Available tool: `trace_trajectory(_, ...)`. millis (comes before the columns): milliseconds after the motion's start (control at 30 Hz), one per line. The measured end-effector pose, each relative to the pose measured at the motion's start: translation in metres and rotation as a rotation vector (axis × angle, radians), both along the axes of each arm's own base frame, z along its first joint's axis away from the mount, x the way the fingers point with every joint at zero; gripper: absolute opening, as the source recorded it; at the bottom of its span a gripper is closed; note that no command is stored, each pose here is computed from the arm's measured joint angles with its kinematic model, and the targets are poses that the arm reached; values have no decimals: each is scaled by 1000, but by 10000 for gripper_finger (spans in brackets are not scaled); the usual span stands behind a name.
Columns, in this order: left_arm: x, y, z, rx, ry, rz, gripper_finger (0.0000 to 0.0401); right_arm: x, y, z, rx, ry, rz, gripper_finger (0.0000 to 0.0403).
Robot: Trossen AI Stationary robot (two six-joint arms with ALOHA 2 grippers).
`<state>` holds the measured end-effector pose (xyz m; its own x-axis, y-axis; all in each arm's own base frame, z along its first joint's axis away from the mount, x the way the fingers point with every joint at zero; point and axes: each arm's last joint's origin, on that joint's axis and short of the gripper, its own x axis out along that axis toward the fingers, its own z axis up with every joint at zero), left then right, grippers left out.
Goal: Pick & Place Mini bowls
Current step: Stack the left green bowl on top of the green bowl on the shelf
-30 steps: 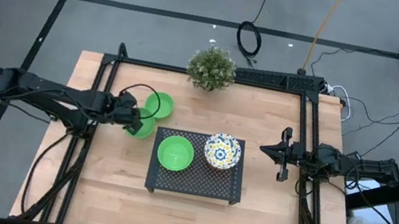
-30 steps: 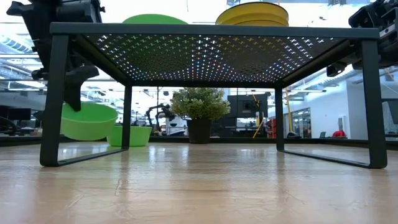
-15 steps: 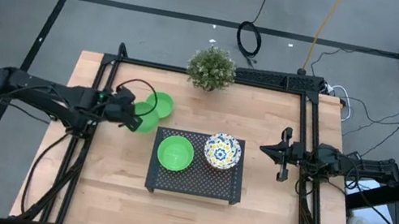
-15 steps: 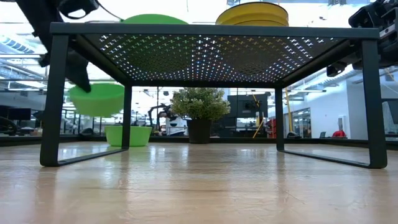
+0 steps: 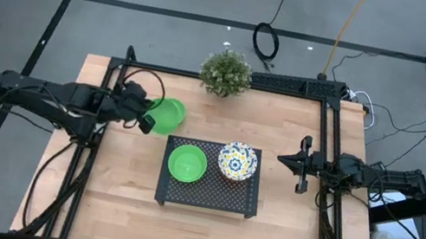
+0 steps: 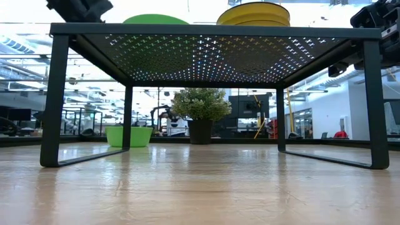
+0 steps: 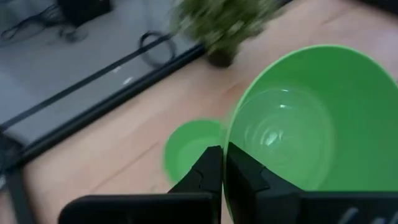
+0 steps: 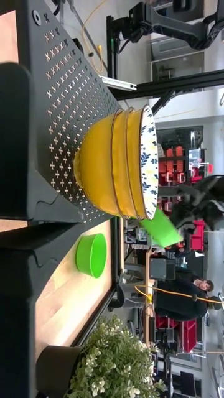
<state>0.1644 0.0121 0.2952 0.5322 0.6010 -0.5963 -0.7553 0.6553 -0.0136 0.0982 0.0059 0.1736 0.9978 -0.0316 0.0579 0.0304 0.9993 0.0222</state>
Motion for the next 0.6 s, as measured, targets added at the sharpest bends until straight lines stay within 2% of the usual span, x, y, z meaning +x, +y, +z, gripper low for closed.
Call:
trace_trajectory(300, 20, -5, 30, 19, -217, -240, 9, 0, 0, 0, 0, 0, 0, 0)
trace_trajectory(600, 44, -12, 38, -22, -250, -421, 5, 0, 0, 0, 0, 0, 0, 0)
